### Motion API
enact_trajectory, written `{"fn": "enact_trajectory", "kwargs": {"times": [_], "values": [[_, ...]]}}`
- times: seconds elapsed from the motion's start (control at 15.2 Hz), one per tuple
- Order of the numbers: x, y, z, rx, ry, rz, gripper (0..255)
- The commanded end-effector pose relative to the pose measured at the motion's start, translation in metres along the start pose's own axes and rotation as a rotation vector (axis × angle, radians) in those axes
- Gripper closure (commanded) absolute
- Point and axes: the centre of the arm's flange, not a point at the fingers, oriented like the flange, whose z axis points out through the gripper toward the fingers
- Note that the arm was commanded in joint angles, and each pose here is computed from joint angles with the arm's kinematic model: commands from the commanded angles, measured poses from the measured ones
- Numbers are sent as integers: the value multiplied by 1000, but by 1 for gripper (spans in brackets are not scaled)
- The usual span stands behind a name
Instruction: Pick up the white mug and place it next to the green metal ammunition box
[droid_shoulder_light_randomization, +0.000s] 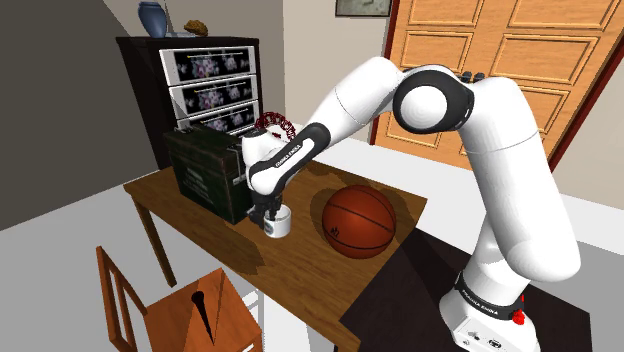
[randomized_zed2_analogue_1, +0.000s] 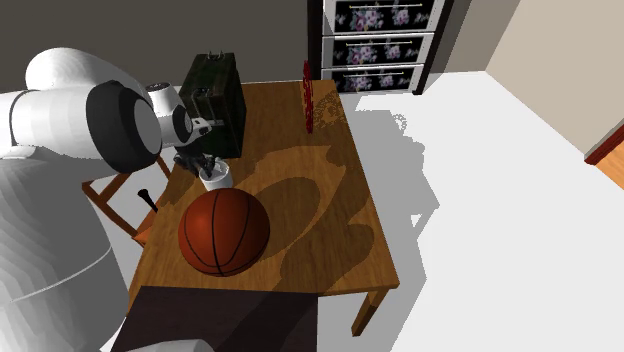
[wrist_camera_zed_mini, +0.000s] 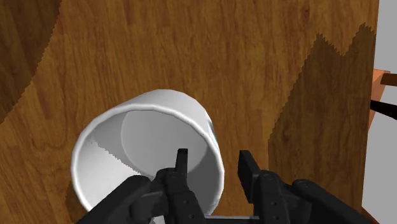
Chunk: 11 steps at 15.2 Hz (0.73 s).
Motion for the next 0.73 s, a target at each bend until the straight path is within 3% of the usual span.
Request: {"fn": "enact_trajectory", "kwargs": {"times": [0.0,0.26,0.53,0.66], "values": [[0,0,0,0,0,0,0],[0,0,0,0,0,0,0],[0,0,-50,0,0,0,0],[0,0,-50,0,0,0,0]]}}
